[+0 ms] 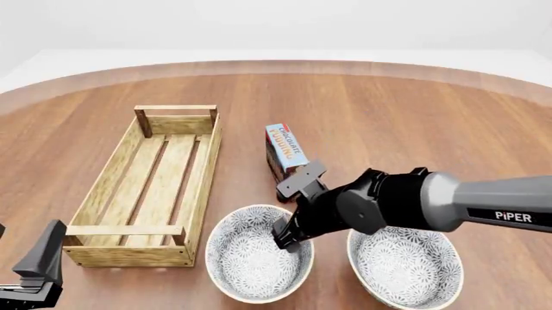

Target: Stack the left bowl on the right bowl and place them in the tray.

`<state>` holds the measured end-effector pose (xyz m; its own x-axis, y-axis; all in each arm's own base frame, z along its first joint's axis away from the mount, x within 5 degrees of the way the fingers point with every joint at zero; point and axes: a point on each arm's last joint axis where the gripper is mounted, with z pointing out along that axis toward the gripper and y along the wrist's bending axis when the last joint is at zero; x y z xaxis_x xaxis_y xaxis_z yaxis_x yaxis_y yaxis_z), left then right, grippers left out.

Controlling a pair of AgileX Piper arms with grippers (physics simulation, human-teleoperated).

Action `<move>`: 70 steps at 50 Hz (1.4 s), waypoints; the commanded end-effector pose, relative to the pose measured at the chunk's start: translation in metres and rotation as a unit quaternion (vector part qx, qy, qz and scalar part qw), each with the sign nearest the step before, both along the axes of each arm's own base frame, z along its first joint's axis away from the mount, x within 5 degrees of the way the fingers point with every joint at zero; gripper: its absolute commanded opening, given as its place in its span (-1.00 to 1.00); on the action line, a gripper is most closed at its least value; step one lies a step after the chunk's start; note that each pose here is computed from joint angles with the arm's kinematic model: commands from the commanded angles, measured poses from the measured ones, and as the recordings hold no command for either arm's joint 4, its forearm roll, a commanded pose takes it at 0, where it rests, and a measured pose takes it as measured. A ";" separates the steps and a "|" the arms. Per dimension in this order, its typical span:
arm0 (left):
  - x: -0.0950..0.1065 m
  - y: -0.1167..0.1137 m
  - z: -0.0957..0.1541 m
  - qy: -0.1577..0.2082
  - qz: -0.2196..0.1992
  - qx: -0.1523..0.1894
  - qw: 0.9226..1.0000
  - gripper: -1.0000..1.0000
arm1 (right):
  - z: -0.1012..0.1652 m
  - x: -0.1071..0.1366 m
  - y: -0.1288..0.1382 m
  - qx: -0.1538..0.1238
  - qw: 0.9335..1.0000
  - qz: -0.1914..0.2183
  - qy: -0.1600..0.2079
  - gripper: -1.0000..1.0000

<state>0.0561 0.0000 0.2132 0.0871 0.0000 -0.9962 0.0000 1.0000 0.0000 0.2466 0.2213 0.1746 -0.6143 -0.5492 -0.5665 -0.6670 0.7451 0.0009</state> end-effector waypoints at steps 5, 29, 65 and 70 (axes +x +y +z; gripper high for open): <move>0.000 0.000 0.000 0.000 0.000 0.000 1.000 1.00 | -0.023 -0.008 0.011 0.004 1.000 0.000 0.015 1.00; 0.000 0.000 0.000 0.000 0.000 0.000 1.000 1.00 | -0.025 -0.005 0.005 0.004 1.000 -0.008 0.013 -1.00; 0.000 0.000 0.000 0.000 0.000 0.000 1.000 1.00 | 0.109 -0.010 -0.028 0.050 0.992 0.019 -0.116 -1.00; 0.000 0.000 0.000 0.000 0.000 0.000 1.000 1.00 | 0.128 -0.011 -0.038 0.059 0.990 0.007 -0.130 -1.00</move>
<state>0.0561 0.0000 0.2132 0.0871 0.0000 -0.9962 0.0000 1.0000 0.0000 0.2412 0.2017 0.2576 -0.4869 -0.5193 -0.7024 -0.6863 0.7248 -0.0601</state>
